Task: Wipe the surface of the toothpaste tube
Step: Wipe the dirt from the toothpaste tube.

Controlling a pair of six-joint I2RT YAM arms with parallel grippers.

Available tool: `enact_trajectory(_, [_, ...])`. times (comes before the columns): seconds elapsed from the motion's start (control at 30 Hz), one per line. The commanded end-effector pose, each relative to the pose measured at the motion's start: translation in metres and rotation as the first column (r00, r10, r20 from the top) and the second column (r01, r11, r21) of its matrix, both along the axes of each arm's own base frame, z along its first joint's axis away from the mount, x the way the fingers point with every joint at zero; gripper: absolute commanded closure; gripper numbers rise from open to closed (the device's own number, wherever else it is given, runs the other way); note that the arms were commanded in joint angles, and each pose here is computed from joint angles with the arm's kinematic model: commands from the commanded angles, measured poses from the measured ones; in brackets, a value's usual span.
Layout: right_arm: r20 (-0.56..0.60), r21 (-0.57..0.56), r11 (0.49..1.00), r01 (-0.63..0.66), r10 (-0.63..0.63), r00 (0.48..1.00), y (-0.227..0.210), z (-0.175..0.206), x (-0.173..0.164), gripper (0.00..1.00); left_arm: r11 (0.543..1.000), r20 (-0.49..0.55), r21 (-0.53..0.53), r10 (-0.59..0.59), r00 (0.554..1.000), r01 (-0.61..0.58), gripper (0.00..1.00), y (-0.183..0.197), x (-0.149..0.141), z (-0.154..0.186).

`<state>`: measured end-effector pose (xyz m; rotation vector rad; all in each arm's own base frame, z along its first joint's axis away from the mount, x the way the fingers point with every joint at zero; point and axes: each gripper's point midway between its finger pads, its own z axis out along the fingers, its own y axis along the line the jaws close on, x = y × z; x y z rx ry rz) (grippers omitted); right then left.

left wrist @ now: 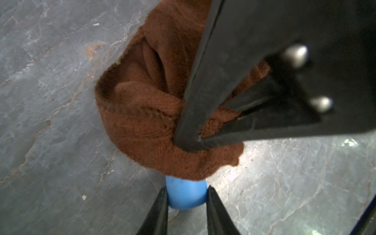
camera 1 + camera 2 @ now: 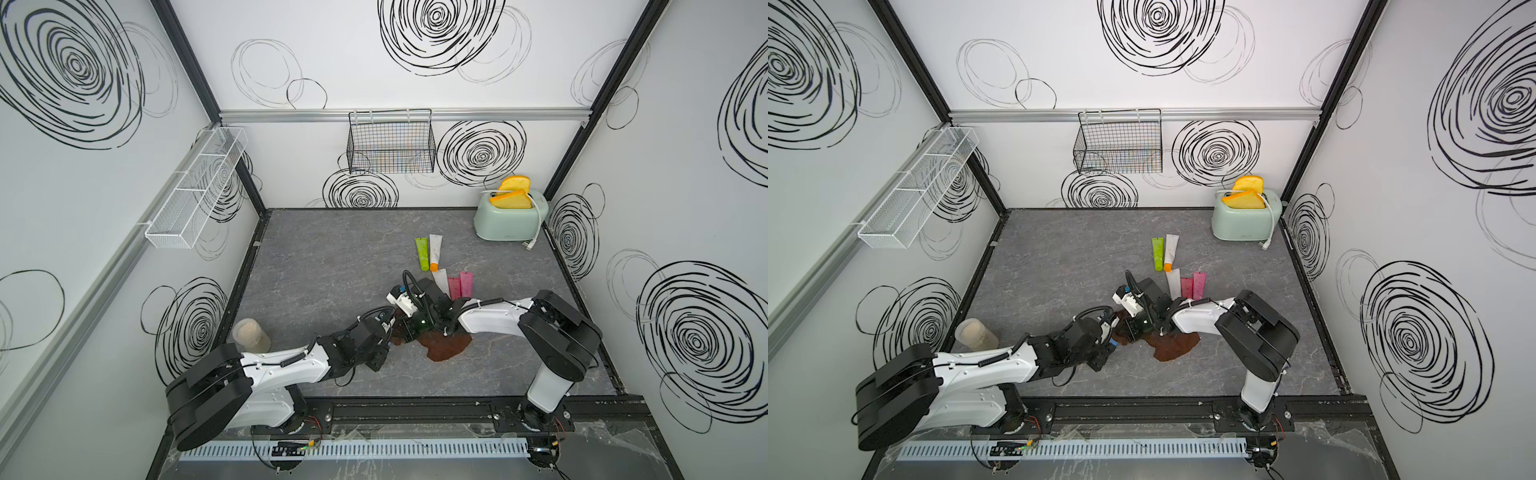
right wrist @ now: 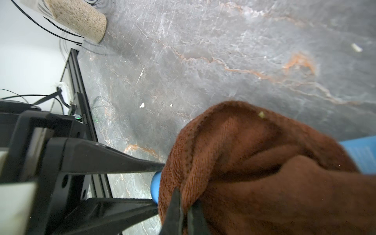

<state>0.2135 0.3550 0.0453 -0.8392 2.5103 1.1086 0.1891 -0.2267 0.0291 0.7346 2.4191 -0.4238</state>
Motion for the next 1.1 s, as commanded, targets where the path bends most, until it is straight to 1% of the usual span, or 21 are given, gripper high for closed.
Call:
enact_trajectory(0.0, [-0.015, -0.121, 0.987, 0.107, -0.110, 0.994, -0.041, -0.029, 0.029, 1.00, 0.995, 0.077, -0.094, -0.012, 0.997, 0.019, 1.00, -0.021, 0.013, 0.027])
enact_trajectory(0.13, [0.042, -0.222, 0.955, 0.195, -0.191, 0.981, -0.068, -0.043, 0.062, 1.00, 0.995, 0.076, -0.094, -0.014, 0.997, 0.021, 1.00, -0.021, 0.013, 0.027])
enact_trajectory(0.2, [0.057, -0.234, 0.948, 0.215, -0.208, 0.976, -0.073, -0.044, 0.067, 1.00, 0.995, 0.074, -0.096, -0.017, 0.997, 0.024, 1.00, -0.022, 0.012, 0.027])
enact_trajectory(0.27, [0.048, -0.207, 0.955, 0.211, -0.205, 0.978, -0.070, -0.039, 0.065, 1.00, 0.995, 0.075, -0.094, -0.020, 0.997, 0.027, 1.00, -0.022, 0.012, 0.027])
enact_trajectory(0.4, [-0.003, -0.146, 0.981, 0.131, -0.133, 0.991, -0.050, -0.028, 0.040, 1.00, 0.996, 0.075, -0.087, -0.022, 0.997, 0.028, 1.00, -0.022, 0.012, 0.026])
enact_trajectory(0.6, [-0.044, -0.045, 0.999, 0.019, -0.021, 0.999, -0.016, -0.002, -0.018, 1.00, 0.996, 0.077, -0.088, -0.021, 0.997, 0.027, 1.00, -0.022, 0.011, 0.026])
enact_trajectory(0.67, [-0.049, -0.032, 0.999, -0.010, 0.008, 0.999, -0.009, 0.001, -0.030, 1.00, 0.996, 0.076, -0.086, -0.021, 0.997, 0.027, 1.00, -0.023, 0.012, 0.026])
enact_trajectory(0.73, [-0.049, -0.043, 0.999, -0.020, 0.018, 0.999, -0.008, -0.002, -0.033, 1.00, 0.996, 0.075, -0.082, -0.023, 0.997, 0.029, 1.00, -0.023, 0.011, 0.025])
enact_trajectory(0.87, [-0.044, -0.049, 0.999, 0.013, -0.015, 0.999, -0.015, -0.009, -0.017, 1.00, 0.996, 0.078, -0.089, -0.023, 0.997, 0.030, 1.00, -0.023, 0.011, 0.027])
enact_trajectory(0.93, [-0.025, -0.056, 0.997, 0.046, -0.048, 0.999, -0.023, -0.009, 0.000, 1.00, 0.996, 0.078, -0.089, -0.024, 0.997, 0.031, 1.00, -0.023, 0.010, 0.027])
enact_trajectory(1.07, [0.006, -0.102, 0.984, 0.147, -0.148, 0.989, -0.052, -0.015, 0.042, 1.00, 0.996, 0.081, -0.089, -0.023, 0.996, 0.030, 1.00, -0.023, 0.010, 0.027])
